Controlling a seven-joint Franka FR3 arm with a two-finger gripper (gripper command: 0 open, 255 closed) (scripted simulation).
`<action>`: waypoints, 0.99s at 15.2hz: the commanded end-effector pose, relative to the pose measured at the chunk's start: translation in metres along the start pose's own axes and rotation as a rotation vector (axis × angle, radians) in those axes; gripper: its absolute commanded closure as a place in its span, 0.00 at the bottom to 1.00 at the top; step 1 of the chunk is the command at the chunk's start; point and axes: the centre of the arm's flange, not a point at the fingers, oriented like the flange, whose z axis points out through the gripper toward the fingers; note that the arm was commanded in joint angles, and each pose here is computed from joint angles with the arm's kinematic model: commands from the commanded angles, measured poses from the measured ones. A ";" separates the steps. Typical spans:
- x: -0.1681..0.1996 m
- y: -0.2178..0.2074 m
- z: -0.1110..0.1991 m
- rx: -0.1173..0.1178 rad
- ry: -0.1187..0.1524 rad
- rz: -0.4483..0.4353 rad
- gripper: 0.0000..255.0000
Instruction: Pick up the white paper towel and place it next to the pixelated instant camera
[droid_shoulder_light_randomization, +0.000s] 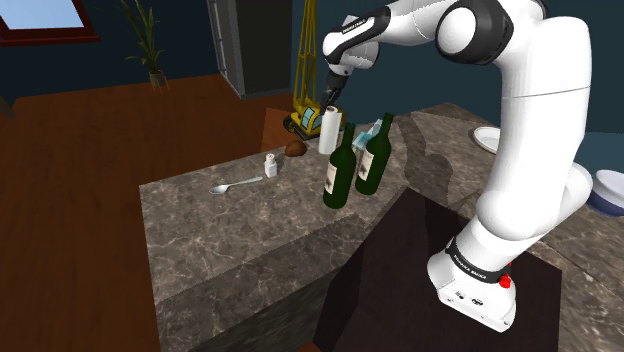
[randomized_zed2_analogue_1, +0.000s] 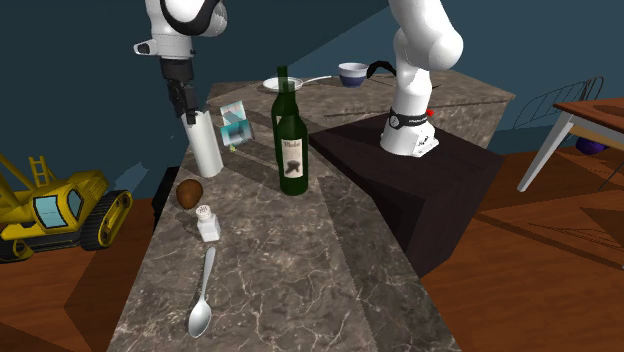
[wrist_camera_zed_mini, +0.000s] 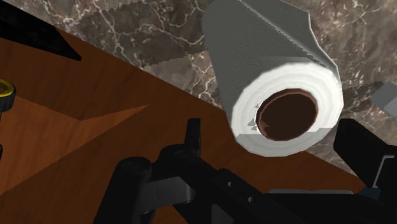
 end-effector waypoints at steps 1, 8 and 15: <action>0.000 0.000 0.000 0.000 0.000 0.000 0.00; 0.000 0.000 -0.050 0.000 0.000 0.000 0.00; 0.000 0.000 -0.050 0.000 0.000 0.000 0.00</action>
